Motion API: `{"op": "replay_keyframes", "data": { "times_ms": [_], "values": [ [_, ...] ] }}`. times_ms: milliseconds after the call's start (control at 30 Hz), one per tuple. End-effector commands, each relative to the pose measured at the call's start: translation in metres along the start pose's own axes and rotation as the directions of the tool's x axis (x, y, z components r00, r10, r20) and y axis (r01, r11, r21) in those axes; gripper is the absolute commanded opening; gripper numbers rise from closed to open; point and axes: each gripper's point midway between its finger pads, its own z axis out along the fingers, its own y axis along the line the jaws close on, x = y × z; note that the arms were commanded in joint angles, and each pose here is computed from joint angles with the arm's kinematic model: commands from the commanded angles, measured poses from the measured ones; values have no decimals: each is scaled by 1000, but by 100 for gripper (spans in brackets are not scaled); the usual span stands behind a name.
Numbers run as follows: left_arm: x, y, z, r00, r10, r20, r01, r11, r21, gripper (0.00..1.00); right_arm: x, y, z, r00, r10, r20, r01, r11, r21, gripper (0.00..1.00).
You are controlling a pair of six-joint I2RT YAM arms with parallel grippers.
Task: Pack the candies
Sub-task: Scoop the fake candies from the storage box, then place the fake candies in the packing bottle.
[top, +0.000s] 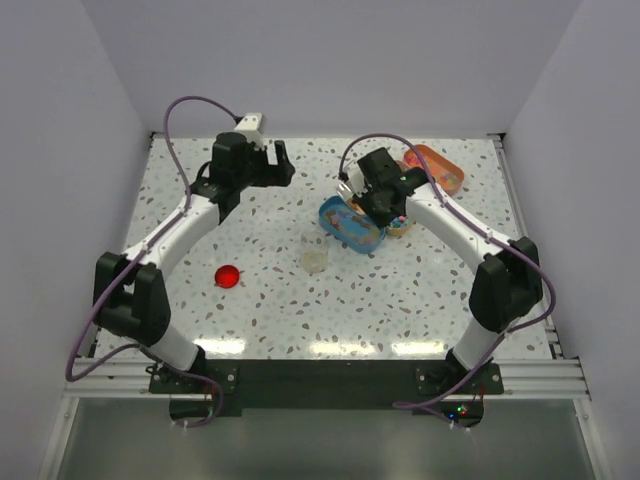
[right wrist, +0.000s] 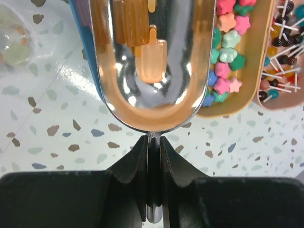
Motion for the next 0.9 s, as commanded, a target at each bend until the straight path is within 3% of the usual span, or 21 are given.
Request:
{"op": "replay_keyframes", "data": {
  "times_ms": [0,167,400,867],
  "values": [
    [-13,29,-40,995,92,39,-84,982,-167,100,5,2,-42,1000,13,4,-13,999,34,0],
    [-4,51,-74,989,146,3,-139,949,-282,100,20,21,-71,995,-77,-65,81,995,59,0],
    [-13,75,-118,971,233,63,-184,885,-428,100,22,32,-105,975,-192,-111,201,977,75,0],
    [-26,96,-140,952,290,94,-191,807,-558,100,10,62,-109,886,-395,-241,429,897,108,0]
  ]
}}
